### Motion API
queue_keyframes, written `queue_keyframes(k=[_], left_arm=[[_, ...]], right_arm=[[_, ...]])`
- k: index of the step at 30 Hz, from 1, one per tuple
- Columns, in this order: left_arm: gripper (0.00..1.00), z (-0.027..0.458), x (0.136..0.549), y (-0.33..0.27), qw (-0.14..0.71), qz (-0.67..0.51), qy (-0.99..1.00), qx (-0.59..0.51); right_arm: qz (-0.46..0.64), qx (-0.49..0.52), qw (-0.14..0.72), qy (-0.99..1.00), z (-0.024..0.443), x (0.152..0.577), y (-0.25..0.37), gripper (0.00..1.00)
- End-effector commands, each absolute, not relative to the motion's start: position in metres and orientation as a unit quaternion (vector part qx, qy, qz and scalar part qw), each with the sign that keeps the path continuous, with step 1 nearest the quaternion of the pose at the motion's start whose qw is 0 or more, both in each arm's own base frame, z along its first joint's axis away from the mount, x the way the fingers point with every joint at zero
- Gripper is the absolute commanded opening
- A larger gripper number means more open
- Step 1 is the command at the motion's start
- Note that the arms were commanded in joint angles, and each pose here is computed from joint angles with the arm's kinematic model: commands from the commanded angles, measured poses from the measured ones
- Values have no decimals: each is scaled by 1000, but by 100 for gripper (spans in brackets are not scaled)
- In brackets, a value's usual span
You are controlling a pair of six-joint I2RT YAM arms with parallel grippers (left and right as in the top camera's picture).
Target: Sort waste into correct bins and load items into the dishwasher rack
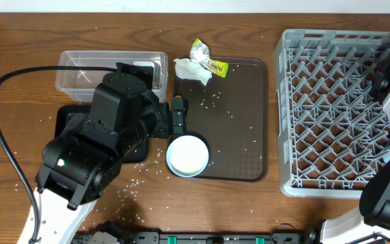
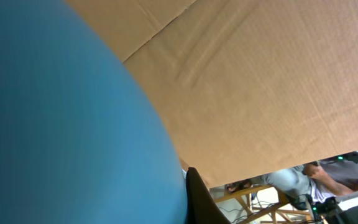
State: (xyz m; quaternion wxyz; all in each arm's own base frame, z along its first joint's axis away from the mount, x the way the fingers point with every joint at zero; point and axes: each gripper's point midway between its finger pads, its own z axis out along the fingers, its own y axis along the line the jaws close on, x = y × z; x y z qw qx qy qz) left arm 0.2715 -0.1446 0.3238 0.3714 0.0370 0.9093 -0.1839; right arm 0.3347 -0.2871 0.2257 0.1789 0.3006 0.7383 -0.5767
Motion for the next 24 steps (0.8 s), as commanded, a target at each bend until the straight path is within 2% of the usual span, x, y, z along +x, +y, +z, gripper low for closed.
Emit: queue_keyframes(k=[1, 3, 5, 7, 10, 16, 19, 24], left_arm=[[98, 329, 269, -144, 377, -186, 906, 41], [98, 329, 269, -144, 377, -186, 906, 41], [98, 328, 269, -144, 376, -186, 907, 41], [98, 327, 268, -143, 373, -184, 908, 41], [98, 325, 266, -143, 369, -182, 910, 41], [98, 322, 264, -141, 361, -179, 914, 41], [98, 320, 263, -141, 358, -178, 916, 41], [98, 321, 263, -141, 358, -178, 916, 41]], right_arm=[[-547, 261, 170, 777, 202, 352, -275, 6], [-539, 247, 165, 788, 197, 354, -269, 17], [-525, 233, 165, 802, 191, 359, -261, 48], [-518, 221, 162, 810, 187, 362, -254, 64], [-495, 196, 154, 832, 177, 366, -241, 71], [-443, 157, 164, 867, 160, 381, -217, 77], [-402, 112, 173, 892, 152, 394, -198, 78], [-355, 95, 211, 906, 158, 408, -177, 82]])
